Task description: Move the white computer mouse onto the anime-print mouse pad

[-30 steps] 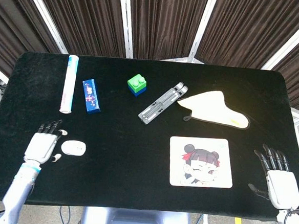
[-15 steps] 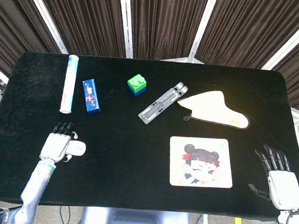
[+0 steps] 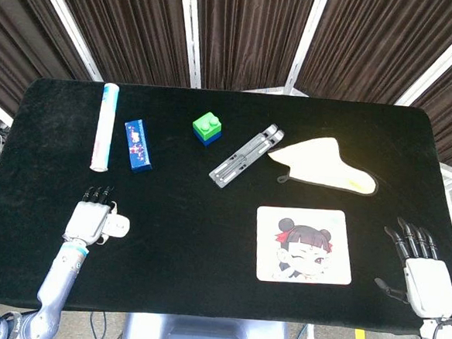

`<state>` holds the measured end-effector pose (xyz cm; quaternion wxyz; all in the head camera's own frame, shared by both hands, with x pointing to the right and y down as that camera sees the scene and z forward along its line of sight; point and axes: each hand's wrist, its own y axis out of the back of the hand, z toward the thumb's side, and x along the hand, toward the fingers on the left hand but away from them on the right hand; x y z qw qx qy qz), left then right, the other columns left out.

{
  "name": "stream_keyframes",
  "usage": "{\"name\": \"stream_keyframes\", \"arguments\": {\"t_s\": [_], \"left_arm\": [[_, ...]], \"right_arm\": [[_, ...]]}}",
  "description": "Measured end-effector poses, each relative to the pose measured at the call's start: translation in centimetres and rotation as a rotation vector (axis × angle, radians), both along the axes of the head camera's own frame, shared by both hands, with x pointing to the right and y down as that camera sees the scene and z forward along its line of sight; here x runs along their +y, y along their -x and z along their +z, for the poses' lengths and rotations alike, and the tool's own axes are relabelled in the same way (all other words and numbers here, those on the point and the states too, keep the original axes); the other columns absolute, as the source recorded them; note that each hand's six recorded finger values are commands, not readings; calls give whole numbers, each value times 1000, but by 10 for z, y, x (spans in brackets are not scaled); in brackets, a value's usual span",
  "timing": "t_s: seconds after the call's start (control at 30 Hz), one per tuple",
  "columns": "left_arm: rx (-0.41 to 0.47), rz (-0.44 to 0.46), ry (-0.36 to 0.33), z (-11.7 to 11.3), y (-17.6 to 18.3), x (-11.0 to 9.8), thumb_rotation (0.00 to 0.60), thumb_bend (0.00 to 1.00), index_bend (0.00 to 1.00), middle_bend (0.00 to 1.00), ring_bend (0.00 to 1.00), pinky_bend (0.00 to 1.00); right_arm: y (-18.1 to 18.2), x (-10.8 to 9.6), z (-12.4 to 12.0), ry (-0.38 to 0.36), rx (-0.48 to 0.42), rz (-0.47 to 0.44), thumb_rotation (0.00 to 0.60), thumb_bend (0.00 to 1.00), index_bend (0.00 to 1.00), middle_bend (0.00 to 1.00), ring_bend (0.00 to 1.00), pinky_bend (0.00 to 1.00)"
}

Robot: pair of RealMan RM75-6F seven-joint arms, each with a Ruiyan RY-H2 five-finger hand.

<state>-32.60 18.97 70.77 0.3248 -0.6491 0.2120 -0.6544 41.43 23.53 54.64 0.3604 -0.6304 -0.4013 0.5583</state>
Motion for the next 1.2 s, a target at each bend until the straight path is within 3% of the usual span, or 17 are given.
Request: {"name": "stream_keyframes", "arguments": {"t_s": [0.43,0.73,1.2], "left_arm": [[48,-2,-48,-17,-15,-16,600,293,491,0,0,0],[112,15,-79,-39,-51,-45,600,293,491,0,0,0],[160,150,-91,-46,-155,-82,600,293,491,0,0,0]], "right_arm": [[1,0,0,-4,-6,-4,600,57,116,0,0,0],[-5,-3,-1,-7,-3,13,600,57,115,0,0,0],[-20,-9,-3,-11,0,65,600,57,115,0,0,0]]}}
